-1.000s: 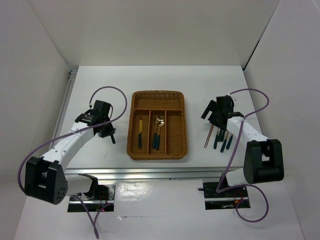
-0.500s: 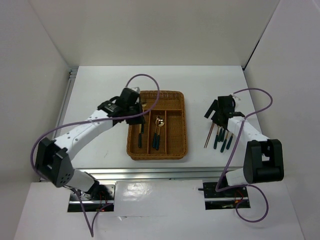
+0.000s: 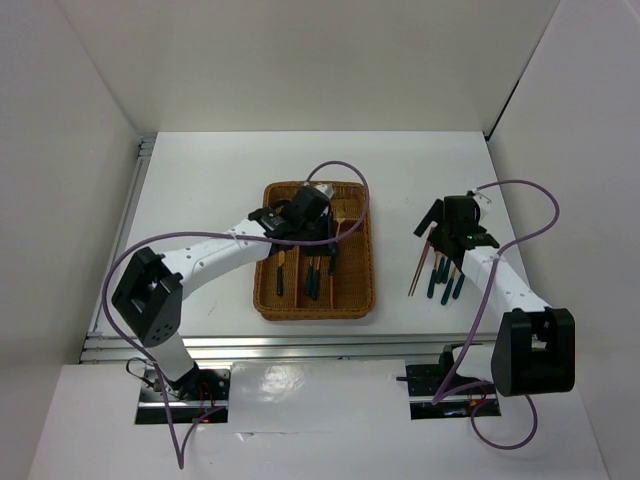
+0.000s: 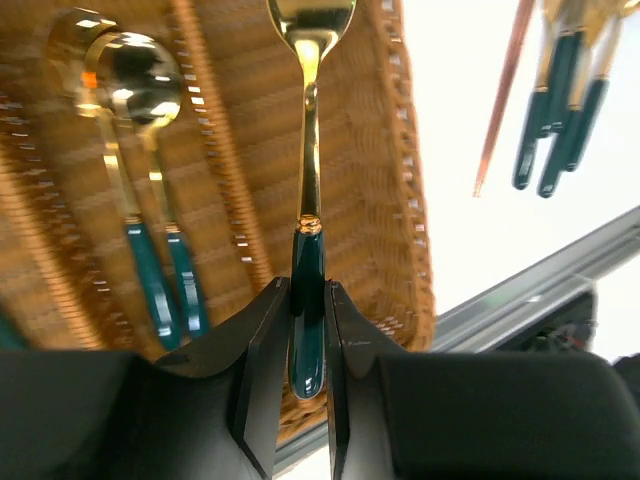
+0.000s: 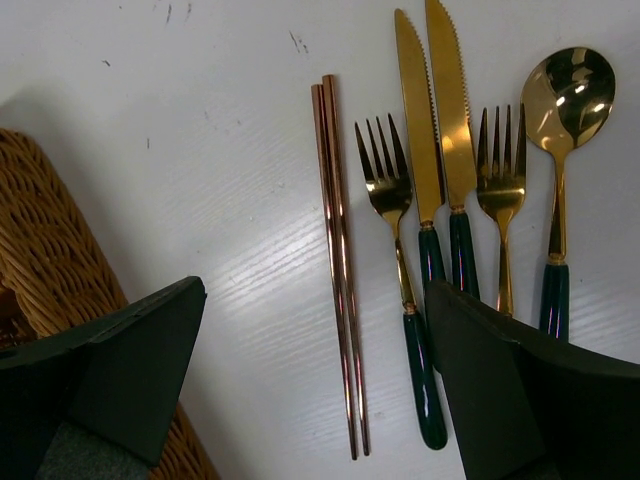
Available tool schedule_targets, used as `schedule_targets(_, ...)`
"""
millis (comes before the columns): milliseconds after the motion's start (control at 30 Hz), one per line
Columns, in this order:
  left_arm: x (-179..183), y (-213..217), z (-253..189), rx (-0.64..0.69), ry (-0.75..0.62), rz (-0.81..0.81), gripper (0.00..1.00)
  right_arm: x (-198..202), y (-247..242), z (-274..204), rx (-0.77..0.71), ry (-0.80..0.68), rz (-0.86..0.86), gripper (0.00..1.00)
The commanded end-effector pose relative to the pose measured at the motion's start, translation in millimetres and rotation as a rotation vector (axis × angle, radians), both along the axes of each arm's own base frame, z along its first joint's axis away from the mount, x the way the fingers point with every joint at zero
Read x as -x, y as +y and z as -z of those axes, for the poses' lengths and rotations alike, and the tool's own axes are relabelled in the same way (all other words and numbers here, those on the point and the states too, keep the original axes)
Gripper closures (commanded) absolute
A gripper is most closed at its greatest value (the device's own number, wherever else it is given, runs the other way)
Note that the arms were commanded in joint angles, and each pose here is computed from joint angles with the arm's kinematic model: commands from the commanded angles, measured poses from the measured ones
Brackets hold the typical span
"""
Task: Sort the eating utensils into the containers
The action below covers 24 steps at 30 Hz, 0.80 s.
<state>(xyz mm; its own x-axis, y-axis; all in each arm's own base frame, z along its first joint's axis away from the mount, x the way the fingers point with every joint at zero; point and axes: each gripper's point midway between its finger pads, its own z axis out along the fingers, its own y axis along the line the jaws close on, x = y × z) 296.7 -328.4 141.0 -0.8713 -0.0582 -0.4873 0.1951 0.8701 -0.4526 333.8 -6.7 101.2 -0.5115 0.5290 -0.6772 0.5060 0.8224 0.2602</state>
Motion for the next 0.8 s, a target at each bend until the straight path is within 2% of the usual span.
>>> schedule_targets(0,-2.8,-29.3,-21.1,0.117,-0.034,-0.007,0.77,3.0,0.5,-0.6,-0.017,-0.02,0.005,0.0)
schedule_targets(67,7.1,-35.8,-12.5,0.139,0.004,-0.028,0.77,5.5,2.7,3.6,-0.03,-0.011,0.004,0.0)
schedule_targets(167,8.3,-45.8,-12.8,0.175,-0.01,-0.05,0.77,5.5,6.2,3.8,-0.045,-0.01,-0.01,0.0)
schedule_targets(467,11.8,-50.3,3.9,0.153,0.01,-0.051,0.77,11.5,7.7,1.0,-0.051,-0.021,-0.017,0.0)
schedule_targets(767,9.6,-42.5,42.8,0.074,0.027,-0.107,0.77,11.7,13.6,1.2,-0.07,-0.018,-0.048,0.0)
